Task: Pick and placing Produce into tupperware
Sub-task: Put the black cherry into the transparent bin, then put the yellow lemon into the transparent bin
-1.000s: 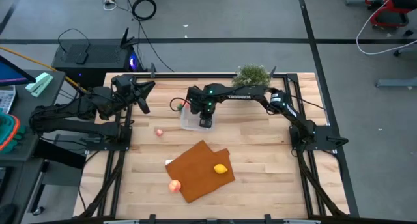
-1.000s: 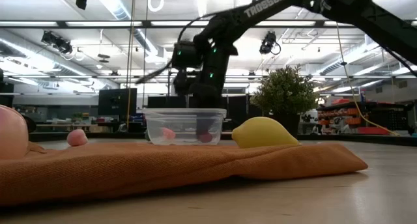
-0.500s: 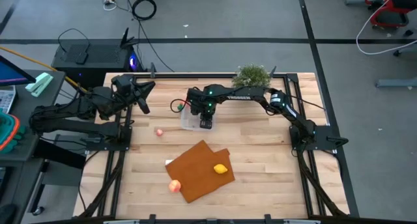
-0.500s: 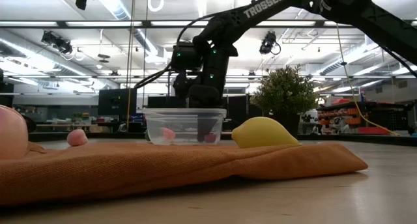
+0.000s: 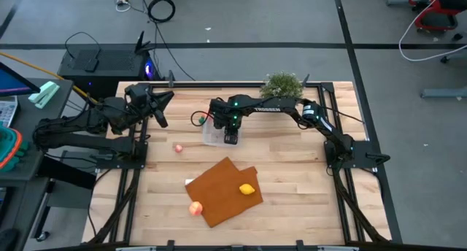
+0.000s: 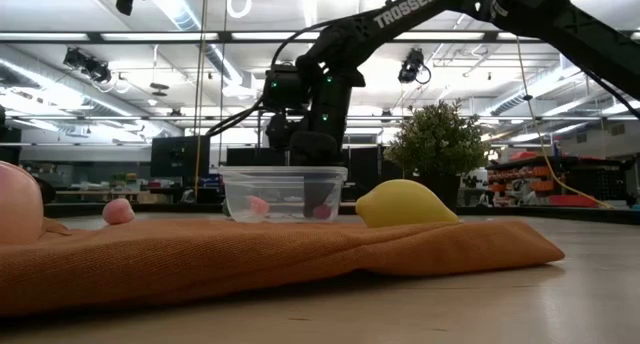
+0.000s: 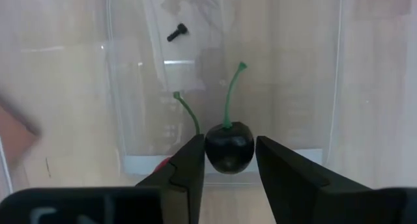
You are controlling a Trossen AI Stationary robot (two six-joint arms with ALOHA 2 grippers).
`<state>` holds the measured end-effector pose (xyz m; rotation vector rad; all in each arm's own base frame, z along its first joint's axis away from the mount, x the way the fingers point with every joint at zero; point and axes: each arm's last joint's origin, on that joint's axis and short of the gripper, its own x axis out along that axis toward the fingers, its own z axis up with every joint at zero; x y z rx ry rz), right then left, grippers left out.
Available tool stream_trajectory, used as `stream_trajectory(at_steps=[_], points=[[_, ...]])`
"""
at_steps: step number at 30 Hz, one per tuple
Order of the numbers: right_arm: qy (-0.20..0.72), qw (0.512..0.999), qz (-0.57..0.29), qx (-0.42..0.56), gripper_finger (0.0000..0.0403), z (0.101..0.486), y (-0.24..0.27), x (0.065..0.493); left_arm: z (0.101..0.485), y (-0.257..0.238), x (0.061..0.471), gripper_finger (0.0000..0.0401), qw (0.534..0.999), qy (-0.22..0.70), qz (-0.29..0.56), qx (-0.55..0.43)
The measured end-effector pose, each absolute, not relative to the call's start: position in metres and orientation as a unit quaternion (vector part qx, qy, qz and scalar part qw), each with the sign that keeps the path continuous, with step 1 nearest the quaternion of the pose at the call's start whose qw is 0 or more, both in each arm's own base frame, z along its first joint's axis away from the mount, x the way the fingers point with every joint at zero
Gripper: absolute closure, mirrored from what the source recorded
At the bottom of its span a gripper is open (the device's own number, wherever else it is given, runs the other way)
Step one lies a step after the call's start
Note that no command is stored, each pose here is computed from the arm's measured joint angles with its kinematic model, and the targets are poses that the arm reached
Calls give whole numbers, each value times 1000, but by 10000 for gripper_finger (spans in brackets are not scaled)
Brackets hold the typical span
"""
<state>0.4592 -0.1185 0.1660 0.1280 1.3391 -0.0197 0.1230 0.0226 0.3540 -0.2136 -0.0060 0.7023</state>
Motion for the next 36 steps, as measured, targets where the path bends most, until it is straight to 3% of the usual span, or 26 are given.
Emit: stream_trajectory(at_steps=[25,36], points=[[602,796,-23,56,243,190,-120,464,353,23,123,365,933,2,344,-103],[579,814,-5,52,252,212,-116,470,353,23,123,367,933,2,344,-103]])
